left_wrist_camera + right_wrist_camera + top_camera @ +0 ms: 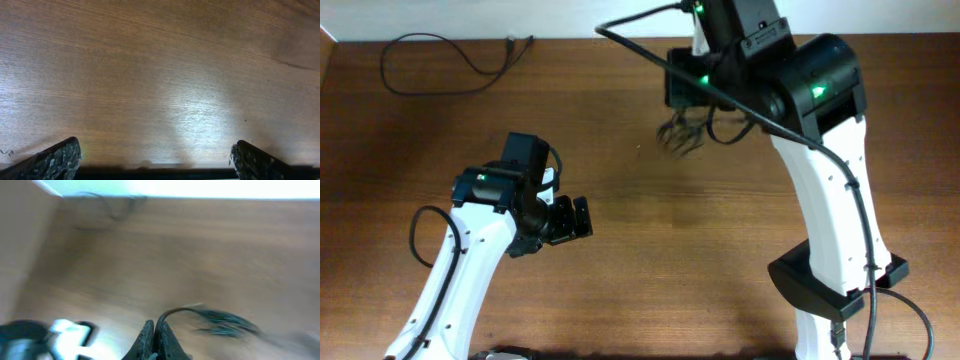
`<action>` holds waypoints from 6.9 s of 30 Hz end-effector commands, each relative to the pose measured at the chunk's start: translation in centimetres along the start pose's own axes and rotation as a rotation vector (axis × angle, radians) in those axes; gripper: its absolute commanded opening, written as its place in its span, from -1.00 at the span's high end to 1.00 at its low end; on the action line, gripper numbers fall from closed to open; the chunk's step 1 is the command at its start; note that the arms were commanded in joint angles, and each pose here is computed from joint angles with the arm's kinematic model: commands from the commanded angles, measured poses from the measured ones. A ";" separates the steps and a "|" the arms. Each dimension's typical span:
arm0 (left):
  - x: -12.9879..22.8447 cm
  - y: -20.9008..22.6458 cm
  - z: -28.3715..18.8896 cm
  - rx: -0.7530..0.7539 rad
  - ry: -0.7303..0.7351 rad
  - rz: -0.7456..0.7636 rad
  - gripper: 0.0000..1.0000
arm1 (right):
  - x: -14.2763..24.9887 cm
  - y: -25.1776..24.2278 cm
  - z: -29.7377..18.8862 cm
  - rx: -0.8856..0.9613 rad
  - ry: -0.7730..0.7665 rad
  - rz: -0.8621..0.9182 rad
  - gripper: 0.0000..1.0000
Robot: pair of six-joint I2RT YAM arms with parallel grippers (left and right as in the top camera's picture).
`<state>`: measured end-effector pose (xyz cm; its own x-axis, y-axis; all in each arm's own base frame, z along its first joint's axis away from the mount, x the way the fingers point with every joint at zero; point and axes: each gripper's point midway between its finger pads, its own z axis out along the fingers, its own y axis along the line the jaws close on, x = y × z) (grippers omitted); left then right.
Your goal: Untangle cables
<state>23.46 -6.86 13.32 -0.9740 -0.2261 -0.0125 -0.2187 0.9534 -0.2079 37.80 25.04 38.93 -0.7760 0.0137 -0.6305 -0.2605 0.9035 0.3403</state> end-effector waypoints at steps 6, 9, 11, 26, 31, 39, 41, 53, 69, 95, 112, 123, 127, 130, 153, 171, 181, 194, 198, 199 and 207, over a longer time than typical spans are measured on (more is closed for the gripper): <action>-0.1 -0.1 0.1 -0.002 -0.005 -0.002 -0.98 | -1.2 1.4 -7.8 -0.086 -0.151 -0.038 0.92; -0.2 -0.1 0.1 -0.001 -0.007 -0.002 -0.99 | 0.5 -3.5 -4.4 0.185 -0.055 -0.027 0.92; -0.1 0.0 0.1 -0.002 -0.002 -0.002 -0.98 | 0.6 -3.3 -3.3 0.182 -0.036 0.008 0.92; -0.3 -10.5 -3.2 0.613 -0.006 0.248 -0.98 | 1.2 5.0 -9.6 -0.307 -0.042 -0.023 0.92; -2.9 -12.1 -4.4 0.685 -0.071 0.138 -0.98 | 2.4 5.0 -9.5 -0.315 0.011 -0.016 0.91; -1.5 -16.8 -10.9 1.119 -0.021 0.329 -0.99 | 3.5 6.3 -10.0 -0.402 0.074 -0.019 0.92; -1.5 -16.8 -10.9 1.117 -0.021 0.328 -0.99 | 3.6 6.3 -10.0 -0.405 0.076 -0.019 0.92; -7.3 -14.3 -7.4 0.803 -0.261 0.149 -0.80 | 4.7 7.6 -10.7 -0.489 0.135 -0.020 0.92; -6.9 -0.4 -1.0 0.014 -0.290 -0.156 -0.05 | 0.9 4.9 -10.3 -0.363 -0.032 0.018 0.92; -4.5 -15.2 -5.1 0.687 -0.149 0.066 -0.84 | 1.9 4.4 -8.8 -0.332 0.034 0.043 0.92; -2.6 -17.1 -4.9 0.712 -0.067 0.030 -0.67 | 1.9 4.3 -8.7 -0.327 0.033 0.043 0.92; -4.4 -12.9 -2.2 0.455 -0.175 -0.076 0.42 | 2.0 4.2 -8.6 -0.323 0.040 0.044 0.92; -4.9 -9.5 -1.1 0.275 -0.228 -0.133 0.46 | 1.9 2.1 -8.1 -0.202 0.020 0.057 0.92; -5.2 -5.4 -0.5 0.063 -0.288 -0.180 0.40 | 1.7 -0.8 -7.7 -0.038 -0.013 0.068 0.92; -1.6 -7.7 -1.2 0.352 -0.015 -0.076 -0.98 | -0.2 3.0 -8.2 -0.237 -0.064 0.072 0.92; -2.7 -12.5 -3.2 0.578 -0.053 0.016 -0.95 | 1.2 6.1 -9.3 -0.429 0.026 0.051 0.92; -3.1 -11.4 -1.9 0.436 -0.116 0.015 -0.83 | -0.2 6.6 -9.6 -0.451 -0.026 0.074 0.92; -5.3 -10.7 -2.0 0.385 -0.214 -0.032 -0.82 | 0.5 6.3 -9.4 -0.436 0.001 0.082 0.92; -5.2 -9.0 -1.3 0.294 -0.221 -0.059 -0.80 | 0.4 6.4 -9.4 -0.437 -0.001 0.082 0.92; -5.2 -8.2 -1.1 0.255 -0.226 -0.070 -0.79 | 0.4 6.4 -9.4 -0.437 -0.001 0.081 0.92; -5.5 -3.8 2.1 0.012 -0.224 -0.122 -0.74 | -1.4 5.1 -10.3 -0.362 -0.119 0.081 0.92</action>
<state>30.00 -11.40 14.49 -0.9061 -0.3664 -0.2113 -0.2817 0.8954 -0.3447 31.00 26.18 47.37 -0.7851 0.0978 -0.6116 -0.4042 0.6673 0.6255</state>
